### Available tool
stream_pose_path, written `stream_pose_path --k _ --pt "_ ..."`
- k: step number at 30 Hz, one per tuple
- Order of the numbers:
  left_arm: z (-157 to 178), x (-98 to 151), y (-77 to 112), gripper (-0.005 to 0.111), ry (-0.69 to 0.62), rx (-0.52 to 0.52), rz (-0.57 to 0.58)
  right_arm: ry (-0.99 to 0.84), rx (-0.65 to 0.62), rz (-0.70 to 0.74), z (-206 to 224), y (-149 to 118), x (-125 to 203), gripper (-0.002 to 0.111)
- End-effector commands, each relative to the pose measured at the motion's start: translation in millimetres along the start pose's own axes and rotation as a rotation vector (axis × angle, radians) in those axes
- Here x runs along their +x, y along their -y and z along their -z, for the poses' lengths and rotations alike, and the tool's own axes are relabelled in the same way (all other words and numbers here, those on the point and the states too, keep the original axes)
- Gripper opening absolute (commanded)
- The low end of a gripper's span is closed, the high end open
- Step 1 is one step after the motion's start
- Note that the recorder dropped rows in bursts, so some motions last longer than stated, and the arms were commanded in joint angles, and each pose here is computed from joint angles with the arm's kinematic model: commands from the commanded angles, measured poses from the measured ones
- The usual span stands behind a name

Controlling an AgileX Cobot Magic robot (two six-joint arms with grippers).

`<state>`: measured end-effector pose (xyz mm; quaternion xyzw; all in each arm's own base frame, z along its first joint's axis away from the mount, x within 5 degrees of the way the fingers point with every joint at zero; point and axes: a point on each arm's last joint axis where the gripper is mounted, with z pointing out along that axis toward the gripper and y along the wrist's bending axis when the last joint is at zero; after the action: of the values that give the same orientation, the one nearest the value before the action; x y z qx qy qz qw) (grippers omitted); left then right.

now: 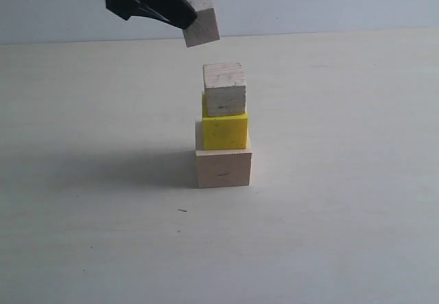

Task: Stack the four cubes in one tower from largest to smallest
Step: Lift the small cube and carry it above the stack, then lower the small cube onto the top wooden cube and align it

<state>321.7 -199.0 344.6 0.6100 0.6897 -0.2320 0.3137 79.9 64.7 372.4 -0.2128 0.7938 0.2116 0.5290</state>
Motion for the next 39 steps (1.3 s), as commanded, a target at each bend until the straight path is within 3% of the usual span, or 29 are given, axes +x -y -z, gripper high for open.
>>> stream_pose_path --k 1,12,19,26,32,39 --pt "-4.7 -16.6 5.0 0.000 0.013 0.013 -0.024 0.004 -0.003 -0.006 0.3 0.1 0.9 0.000" --pt "-33.3 -12.7 -6.2 0.000 -0.107 0.051 0.026 0.004 -0.003 -0.004 0.3 0.1 0.9 0.000" --pt "-37.4 -12.6 -10.4 0.000 -0.107 0.044 0.028 0.005 -0.002 -0.003 0.3 0.2 0.9 0.000" --pt "-38.0 -12.7 -5.8 0.000 -0.118 0.082 0.029 0.007 0.007 0.015 0.3 1.0 0.7 0.000" --pt "-45.8 -21.5 3.9 0.000 -0.108 0.097 -0.071 0.005 0.008 0.016 0.3 1.1 0.9 0.000" --pt "-48.9 -24.4 7.2 0.000 -0.113 0.094 -0.089 -0.023 0.021 0.016 0.3 2.4 3.4 0.000"
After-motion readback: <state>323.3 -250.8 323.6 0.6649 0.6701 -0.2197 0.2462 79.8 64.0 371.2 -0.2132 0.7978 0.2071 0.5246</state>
